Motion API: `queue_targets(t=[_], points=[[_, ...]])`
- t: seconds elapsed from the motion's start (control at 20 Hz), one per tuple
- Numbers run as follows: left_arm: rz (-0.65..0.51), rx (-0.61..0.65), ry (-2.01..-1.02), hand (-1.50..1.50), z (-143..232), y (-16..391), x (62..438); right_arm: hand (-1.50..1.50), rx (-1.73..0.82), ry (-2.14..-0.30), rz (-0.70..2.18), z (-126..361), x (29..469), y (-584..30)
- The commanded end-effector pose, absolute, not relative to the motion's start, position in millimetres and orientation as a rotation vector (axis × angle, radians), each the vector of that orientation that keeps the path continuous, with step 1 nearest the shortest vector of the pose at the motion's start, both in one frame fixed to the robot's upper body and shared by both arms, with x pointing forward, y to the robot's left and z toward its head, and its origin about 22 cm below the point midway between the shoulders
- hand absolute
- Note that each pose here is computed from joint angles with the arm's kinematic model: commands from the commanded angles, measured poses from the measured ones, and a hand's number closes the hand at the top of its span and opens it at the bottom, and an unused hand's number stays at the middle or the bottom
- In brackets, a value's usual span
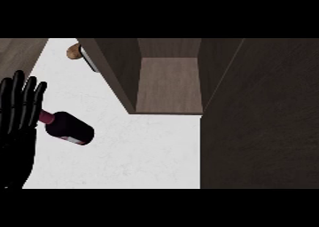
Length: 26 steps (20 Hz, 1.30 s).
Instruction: Pick up the wine, place it into the cabinet and close the cabinet
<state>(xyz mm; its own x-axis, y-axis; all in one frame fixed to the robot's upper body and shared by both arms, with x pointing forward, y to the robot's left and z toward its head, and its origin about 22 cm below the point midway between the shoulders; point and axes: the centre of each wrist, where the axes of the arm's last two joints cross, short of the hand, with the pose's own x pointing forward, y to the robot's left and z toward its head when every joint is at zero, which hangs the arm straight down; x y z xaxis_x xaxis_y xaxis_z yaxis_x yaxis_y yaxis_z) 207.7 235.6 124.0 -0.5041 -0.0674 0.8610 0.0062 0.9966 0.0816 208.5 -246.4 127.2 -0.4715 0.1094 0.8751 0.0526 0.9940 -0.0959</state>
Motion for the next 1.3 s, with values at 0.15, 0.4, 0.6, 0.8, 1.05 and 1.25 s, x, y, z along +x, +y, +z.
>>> queue_targets(t=[0.15,0.4,0.6,0.8,1.05,1.25], points=[[0.204,0.510,-2.008,-1.50,109,252,201,-1.50,-0.034,-2.070,0.101,128,188,-238],[0.592,0.539,-1.879,-1.50,103,244,199,-1.50,0.200,-1.993,0.278,139,169,-225],[0.656,0.555,-1.899,-1.50,123,214,211,-1.50,0.210,-2.000,0.271,161,157,-215],[0.651,0.564,-1.916,-1.50,143,188,215,-1.50,0.201,-2.003,0.283,191,149,-221],[0.652,0.553,-1.890,-1.50,156,176,193,-1.50,0.216,-2.005,0.282,209,135,-212],[0.674,0.569,-1.878,-1.50,176,188,200,-1.50,0.210,-1.975,0.266,227,128,-215]])
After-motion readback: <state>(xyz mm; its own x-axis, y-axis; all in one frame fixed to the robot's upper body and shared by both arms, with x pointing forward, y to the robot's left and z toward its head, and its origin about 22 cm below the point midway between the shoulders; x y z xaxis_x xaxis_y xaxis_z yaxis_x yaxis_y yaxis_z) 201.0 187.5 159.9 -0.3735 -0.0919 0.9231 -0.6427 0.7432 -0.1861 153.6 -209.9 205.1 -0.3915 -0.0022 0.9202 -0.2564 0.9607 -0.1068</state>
